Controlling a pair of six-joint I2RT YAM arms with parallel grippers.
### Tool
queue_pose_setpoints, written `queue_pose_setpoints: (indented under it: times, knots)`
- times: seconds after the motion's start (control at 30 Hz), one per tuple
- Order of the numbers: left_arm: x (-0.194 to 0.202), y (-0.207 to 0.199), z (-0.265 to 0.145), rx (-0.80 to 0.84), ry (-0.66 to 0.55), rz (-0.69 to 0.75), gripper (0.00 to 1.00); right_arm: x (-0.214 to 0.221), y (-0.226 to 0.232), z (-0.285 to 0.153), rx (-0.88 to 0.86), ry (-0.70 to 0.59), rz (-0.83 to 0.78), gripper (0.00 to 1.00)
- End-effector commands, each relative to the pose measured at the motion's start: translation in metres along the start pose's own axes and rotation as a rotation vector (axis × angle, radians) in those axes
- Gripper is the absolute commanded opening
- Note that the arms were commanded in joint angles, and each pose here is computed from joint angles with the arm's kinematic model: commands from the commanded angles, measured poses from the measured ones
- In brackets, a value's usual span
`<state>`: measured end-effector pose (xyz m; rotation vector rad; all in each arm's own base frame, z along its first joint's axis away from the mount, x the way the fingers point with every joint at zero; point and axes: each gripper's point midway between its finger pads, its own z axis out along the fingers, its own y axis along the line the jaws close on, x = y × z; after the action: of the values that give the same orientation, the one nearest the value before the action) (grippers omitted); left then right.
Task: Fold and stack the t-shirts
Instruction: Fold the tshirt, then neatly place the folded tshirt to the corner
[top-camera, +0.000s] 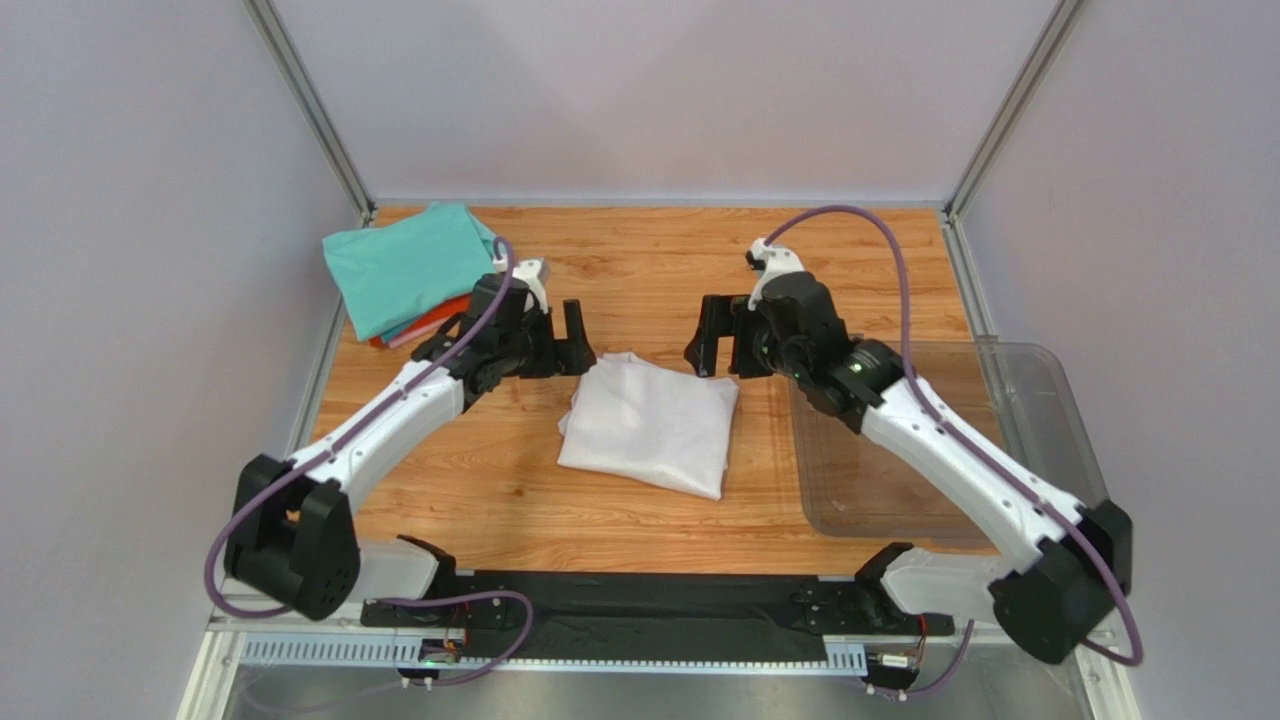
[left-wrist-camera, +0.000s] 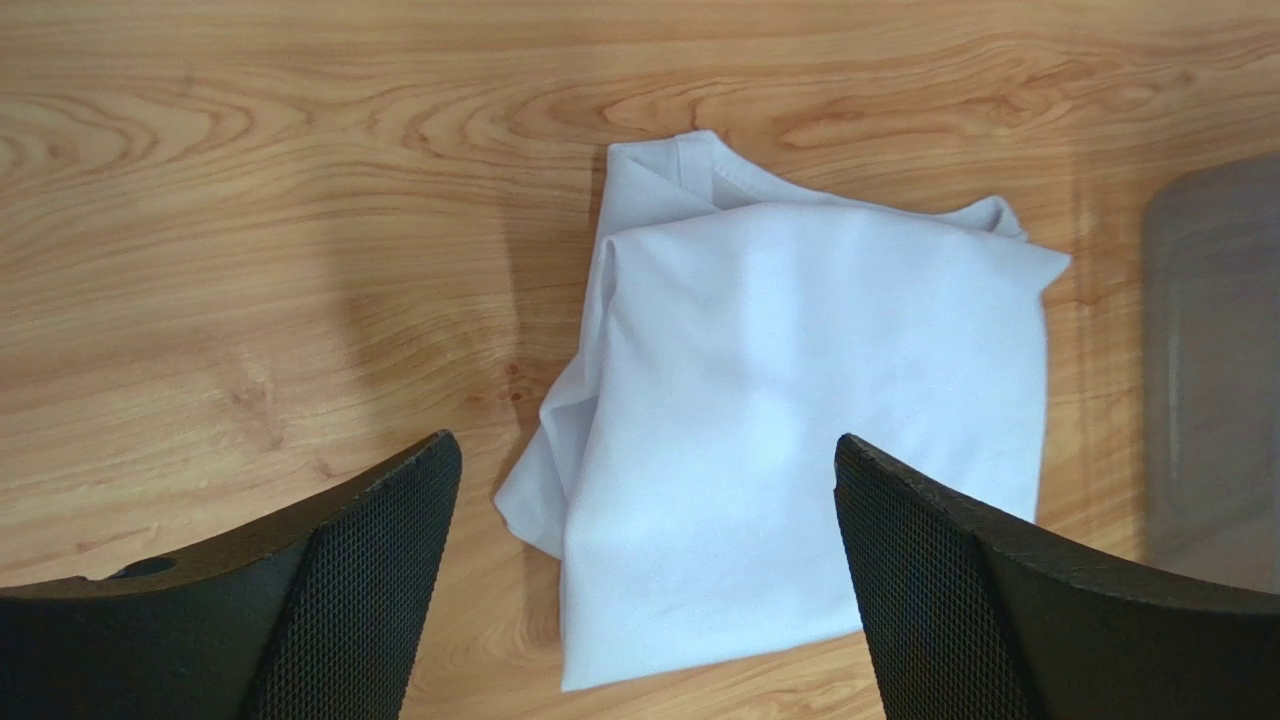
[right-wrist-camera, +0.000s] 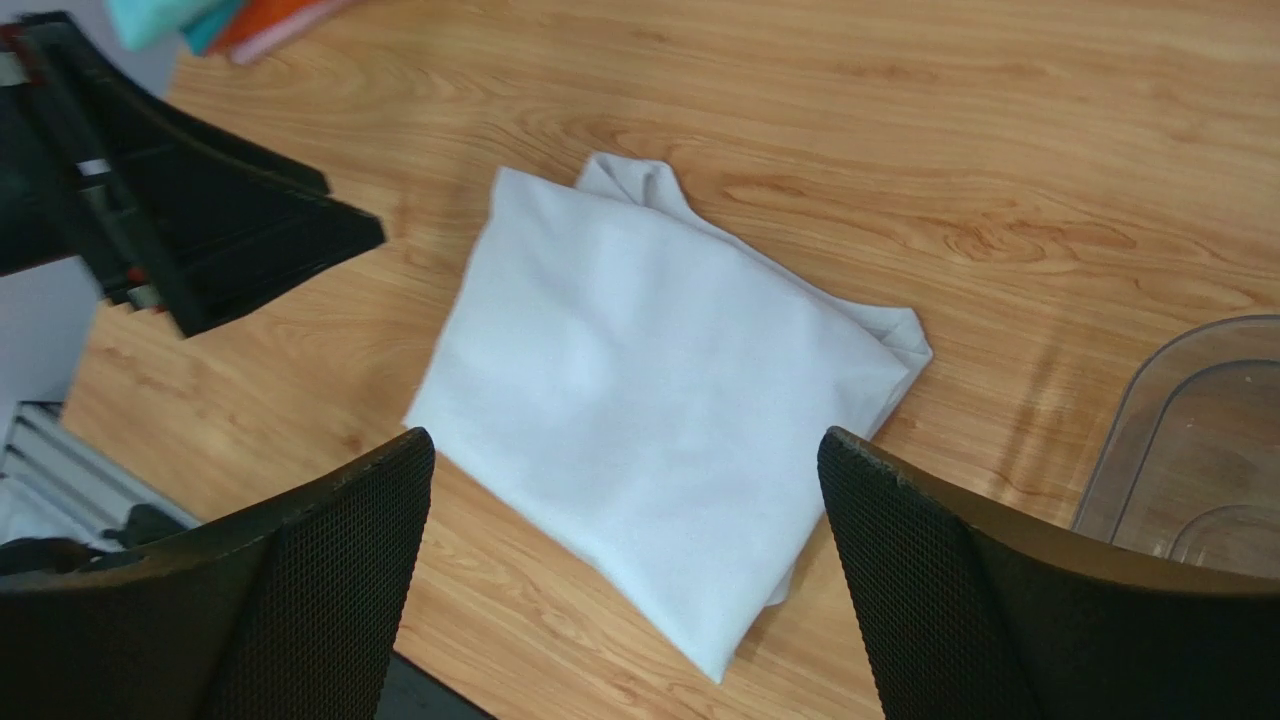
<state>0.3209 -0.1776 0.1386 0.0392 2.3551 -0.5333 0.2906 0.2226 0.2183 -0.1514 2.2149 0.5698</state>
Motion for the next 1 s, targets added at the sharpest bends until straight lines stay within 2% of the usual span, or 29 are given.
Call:
queue_pose_setpoints:
  times: [0.0,0.17,0.4,0.73,0.97]
  knots:
    - [-0.005,-0.004,-0.018,0.014,-0.037,0.001,1.0,-0.009,0.017,-0.046,-0.085,-0.083,0.017,1.0]
    - [0.012,-0.005,-0.012,0.046,0.013,-0.007,1.0,0.028,0.005,-0.078,-0.152,-0.146,0.137,1.0]
    - [0.032,0.003,0.025,0.029,0.123,-0.005,1.0,0.061,-0.013,-0.091,-0.227,-0.265,0.301,1.0]
    - [0.061,0.01,0.072,0.03,0.272,-0.034,0.99,0.096,-0.014,-0.068,-0.251,-0.17,0.32,1.0]
    - [0.081,0.015,0.087,-0.002,0.339,-0.032,0.84,0.1,-0.014,-0.063,-0.271,-0.179,0.32,1.0]
